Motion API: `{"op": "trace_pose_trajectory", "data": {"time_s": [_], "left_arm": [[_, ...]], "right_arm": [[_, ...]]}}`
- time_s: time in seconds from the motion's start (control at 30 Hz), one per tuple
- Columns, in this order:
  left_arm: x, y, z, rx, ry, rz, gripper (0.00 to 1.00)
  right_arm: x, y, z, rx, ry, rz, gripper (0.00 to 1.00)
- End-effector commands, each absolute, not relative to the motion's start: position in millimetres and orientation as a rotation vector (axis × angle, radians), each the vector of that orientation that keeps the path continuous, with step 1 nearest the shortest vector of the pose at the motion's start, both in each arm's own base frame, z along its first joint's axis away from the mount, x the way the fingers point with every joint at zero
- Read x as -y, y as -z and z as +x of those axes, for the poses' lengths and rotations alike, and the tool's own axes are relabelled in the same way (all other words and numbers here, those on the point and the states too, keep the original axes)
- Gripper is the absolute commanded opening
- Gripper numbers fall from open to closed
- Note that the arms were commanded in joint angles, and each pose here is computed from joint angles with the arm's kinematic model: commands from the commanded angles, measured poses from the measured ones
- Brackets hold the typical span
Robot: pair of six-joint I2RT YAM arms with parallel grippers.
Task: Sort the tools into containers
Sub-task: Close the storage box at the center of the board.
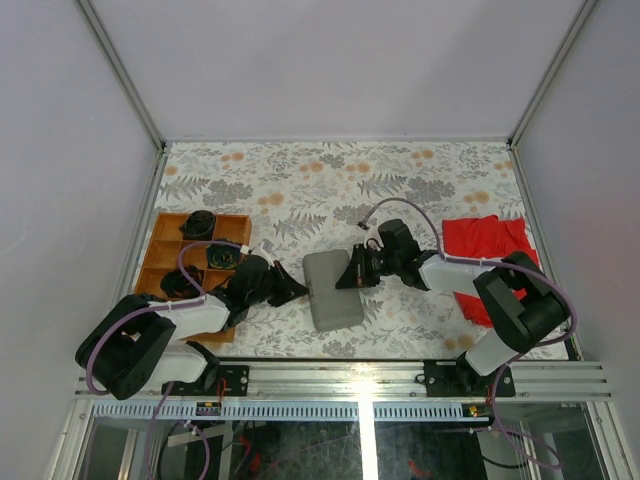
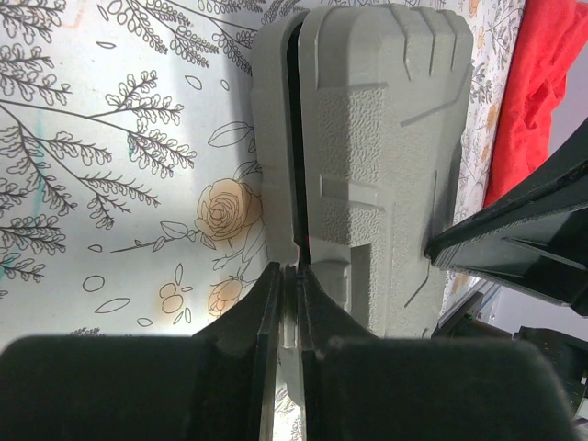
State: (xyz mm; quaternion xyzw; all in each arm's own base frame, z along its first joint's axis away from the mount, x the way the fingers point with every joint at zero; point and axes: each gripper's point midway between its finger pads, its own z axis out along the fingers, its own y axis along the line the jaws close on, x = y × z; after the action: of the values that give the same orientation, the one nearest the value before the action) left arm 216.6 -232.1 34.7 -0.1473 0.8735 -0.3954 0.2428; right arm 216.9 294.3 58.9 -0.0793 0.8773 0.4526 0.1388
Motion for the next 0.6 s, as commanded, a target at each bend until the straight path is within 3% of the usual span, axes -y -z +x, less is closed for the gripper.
{"op": "trace_pose_trajectory", "data": {"time_s": [0.0, 0.37, 0.57], "left_arm": [[226, -16, 201, -2.481, 1.022, -0.397, 0.0], [227, -21, 203, -2.488, 1.012, -0.395, 0.01], [227, -30, 205, -2.453, 1.036, -0.407, 0.15]], "right_arm": [[-293, -27, 209, -2.637, -1.187, -0.256, 0.01], [-286, -13, 209, -2.711, -0.836, -0.371, 0.07], [-296, -4, 200, -2.747, -0.728, -0.512, 0.09]]}}
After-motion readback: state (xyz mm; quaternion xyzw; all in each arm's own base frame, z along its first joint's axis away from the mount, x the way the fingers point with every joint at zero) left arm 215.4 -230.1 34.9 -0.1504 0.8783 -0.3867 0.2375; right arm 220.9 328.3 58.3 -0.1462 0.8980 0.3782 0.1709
